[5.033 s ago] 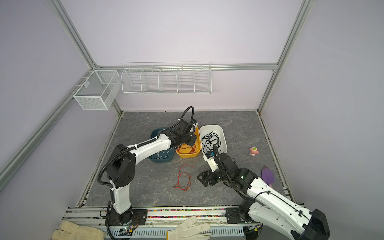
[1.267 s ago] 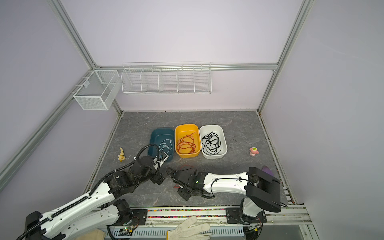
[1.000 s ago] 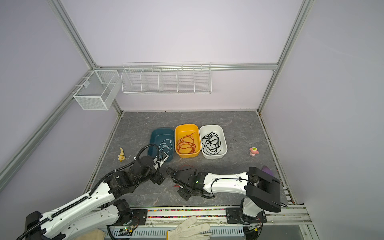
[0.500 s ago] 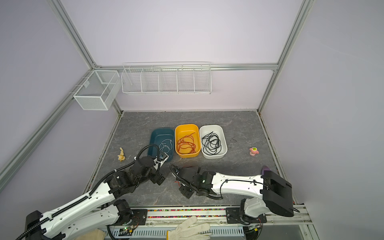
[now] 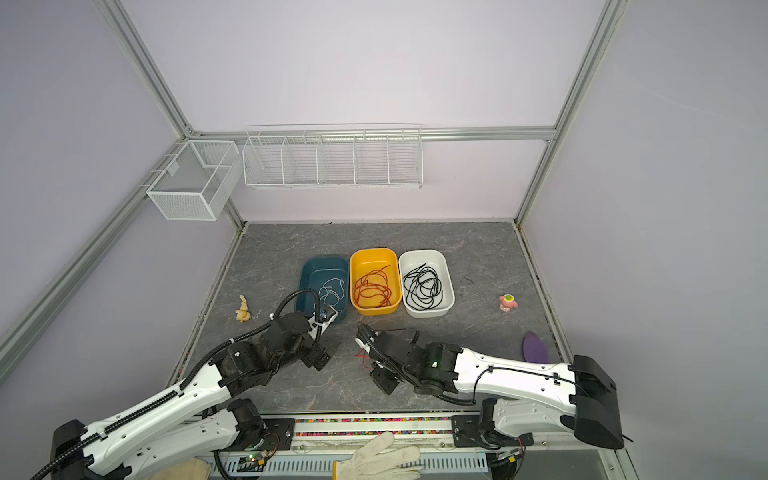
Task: Untangle the cables
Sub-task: 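Lift the short red cable and carry it over the yellow tub with the right gripper, then lower the short red cable into the yellow tub and open the right gripper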
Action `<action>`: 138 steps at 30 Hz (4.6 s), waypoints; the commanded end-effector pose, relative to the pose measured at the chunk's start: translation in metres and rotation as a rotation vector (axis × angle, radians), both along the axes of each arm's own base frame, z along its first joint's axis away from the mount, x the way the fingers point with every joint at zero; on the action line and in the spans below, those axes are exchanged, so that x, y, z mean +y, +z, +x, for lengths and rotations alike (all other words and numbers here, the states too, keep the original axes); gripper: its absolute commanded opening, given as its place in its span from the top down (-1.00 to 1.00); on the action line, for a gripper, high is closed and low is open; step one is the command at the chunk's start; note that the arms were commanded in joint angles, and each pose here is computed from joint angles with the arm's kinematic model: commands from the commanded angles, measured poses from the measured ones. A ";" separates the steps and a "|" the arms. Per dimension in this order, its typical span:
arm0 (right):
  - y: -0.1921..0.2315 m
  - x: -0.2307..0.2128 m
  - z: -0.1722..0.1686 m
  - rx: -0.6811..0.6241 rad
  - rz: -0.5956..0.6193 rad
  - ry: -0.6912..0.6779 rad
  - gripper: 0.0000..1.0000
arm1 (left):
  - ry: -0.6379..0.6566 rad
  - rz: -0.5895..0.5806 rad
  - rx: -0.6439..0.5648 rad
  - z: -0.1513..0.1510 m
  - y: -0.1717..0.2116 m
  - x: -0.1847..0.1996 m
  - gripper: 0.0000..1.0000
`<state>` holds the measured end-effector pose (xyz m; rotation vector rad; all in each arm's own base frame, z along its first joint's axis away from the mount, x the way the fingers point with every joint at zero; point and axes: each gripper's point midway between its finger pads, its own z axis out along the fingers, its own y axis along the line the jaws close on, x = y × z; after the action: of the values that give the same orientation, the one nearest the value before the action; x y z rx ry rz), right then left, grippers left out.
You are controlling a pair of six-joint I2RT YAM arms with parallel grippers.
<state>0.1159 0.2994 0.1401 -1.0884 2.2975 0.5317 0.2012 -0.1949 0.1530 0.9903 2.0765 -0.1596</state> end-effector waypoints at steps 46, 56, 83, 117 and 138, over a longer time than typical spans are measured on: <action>0.156 -0.009 0.099 -0.131 0.142 -0.113 0.87 | -0.043 0.034 0.017 -0.004 -0.006 -0.006 -0.99; 0.145 0.009 0.131 -0.070 0.157 -0.110 0.87 | -0.048 0.042 0.023 -0.005 -0.008 -0.007 -0.99; 0.088 0.021 0.197 0.069 0.147 -0.234 0.87 | -0.055 0.046 0.022 -0.006 -0.008 -0.008 -0.99; -0.031 0.009 0.229 0.277 0.017 -0.390 0.87 | -0.057 0.052 0.027 -0.007 -0.010 -0.009 -0.99; -0.050 0.008 0.237 0.305 -0.044 -0.413 0.87 | -0.059 0.065 0.037 -0.007 -0.013 -0.009 -0.99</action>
<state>0.3507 0.3095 0.0791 -0.5612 2.7228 0.5143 0.1955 -0.2014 0.1360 1.0636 2.1129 -0.1419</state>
